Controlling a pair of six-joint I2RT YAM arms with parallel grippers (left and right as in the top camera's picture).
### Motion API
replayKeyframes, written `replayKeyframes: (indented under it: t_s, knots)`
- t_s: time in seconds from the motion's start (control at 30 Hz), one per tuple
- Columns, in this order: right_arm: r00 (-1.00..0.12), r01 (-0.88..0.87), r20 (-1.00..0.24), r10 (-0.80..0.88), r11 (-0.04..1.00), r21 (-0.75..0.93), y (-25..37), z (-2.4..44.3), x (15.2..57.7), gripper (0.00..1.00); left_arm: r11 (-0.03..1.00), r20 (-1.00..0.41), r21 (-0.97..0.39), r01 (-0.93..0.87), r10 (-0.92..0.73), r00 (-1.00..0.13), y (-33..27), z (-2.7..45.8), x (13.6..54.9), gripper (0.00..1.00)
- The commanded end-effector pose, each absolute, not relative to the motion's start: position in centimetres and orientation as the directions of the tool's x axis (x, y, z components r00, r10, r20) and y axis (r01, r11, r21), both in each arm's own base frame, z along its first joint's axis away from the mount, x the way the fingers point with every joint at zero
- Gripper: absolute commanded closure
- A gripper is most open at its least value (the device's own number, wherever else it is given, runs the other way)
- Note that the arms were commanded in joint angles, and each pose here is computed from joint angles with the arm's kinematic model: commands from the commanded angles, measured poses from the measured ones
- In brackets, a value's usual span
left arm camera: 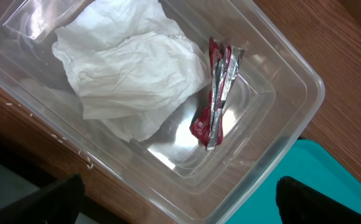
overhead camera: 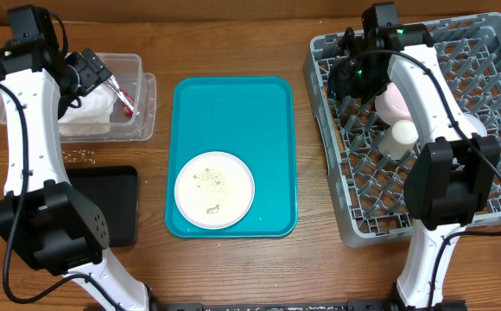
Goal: Sort waste into correct bins and load items into the dishwasher
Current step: 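Carry the second chopstick right to the rack's left edge, then lower the chopstick into the rack and open the right gripper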
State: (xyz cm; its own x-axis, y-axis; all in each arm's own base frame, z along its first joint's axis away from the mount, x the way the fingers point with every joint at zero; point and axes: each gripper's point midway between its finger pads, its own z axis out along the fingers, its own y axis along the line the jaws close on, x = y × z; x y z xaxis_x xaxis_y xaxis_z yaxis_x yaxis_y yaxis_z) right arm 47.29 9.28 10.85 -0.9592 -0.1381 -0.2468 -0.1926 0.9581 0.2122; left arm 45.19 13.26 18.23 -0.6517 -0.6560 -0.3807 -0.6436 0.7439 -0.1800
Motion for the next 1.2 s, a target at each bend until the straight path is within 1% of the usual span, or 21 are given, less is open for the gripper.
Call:
replayKeyframes:
  t_s: [0.0,0.17,0.4,0.47,0.53,0.63,0.7,0.87,1.0,1.07,1.17]
  knots:
    - [-0.966,-0.135,-0.249,-0.072,0.960,0.244,9.8,12.0,47.1,0.34,0.741,-0.422,-0.207,-0.638,-0.656,-0.626,13.2,20.5,45.3,0.00]
    - [-0.965,-0.165,-0.244,-0.096,0.945,0.283,11.4,12.1,46.6,0.33,0.742,-0.422,-0.208,-0.638,-0.656,-0.626,13.2,20.5,45.3,0.00]
    - [-0.929,-0.326,-0.265,-0.257,0.908,0.262,14.0,12.0,45.7,0.18,0.741,-0.422,-0.207,-0.638,-0.656,-0.626,13.2,20.5,45.3,0.00]
    - [-0.925,-0.344,-0.258,-0.279,0.902,0.260,14.4,11.7,45.3,0.16,0.741,-0.422,-0.207,-0.638,-0.656,-0.626,13.2,20.5,45.3,0.00]
    - [-0.925,-0.351,-0.240,-0.294,0.903,0.249,14.4,10.8,44.8,0.17,0.741,-0.422,-0.208,-0.638,-0.656,-0.625,13.2,20.5,45.3,0.00]
    - [-0.934,-0.337,-0.206,-0.292,0.912,0.232,13.9,9.1,44.2,0.21,0.741,-0.422,-0.207,-0.638,-0.656,-0.626,13.2,20.5,45.3,0.01]
    - [-0.938,-0.330,-0.188,-0.291,0.914,0.234,13.8,8.0,43.8,0.26,0.741,-0.422,-0.207,-0.638,-0.656,-0.626,13.2,20.5,45.3,0.00]
    - [-0.949,-0.298,-0.176,-0.260,0.924,0.241,13.8,6.4,43.5,0.29,0.742,-0.422,-0.208,-0.638,-0.656,-0.626,13.2,20.5,45.3,0.00]
    - [-0.966,-0.205,-0.208,-0.153,0.944,0.260,14.2,6.7,44.9,0.40,0.742,-0.422,-0.208,-0.638,-0.656,-0.626,13.2,20.5,45.3,0.00]
    - [-0.969,-0.152,-0.230,-0.089,0.949,0.276,14.4,6.9,45.8,0.47,0.741,-0.422,-0.208,-0.638,-0.656,-0.625,13.2,20.5,45.3,0.00]
    - [-0.966,-0.115,-0.255,-0.039,0.950,0.290,14.6,7.2,46.7,0.60,0.742,-0.422,-0.208,-0.638,-0.656,-0.626,13.2,20.5,45.3,0.00]
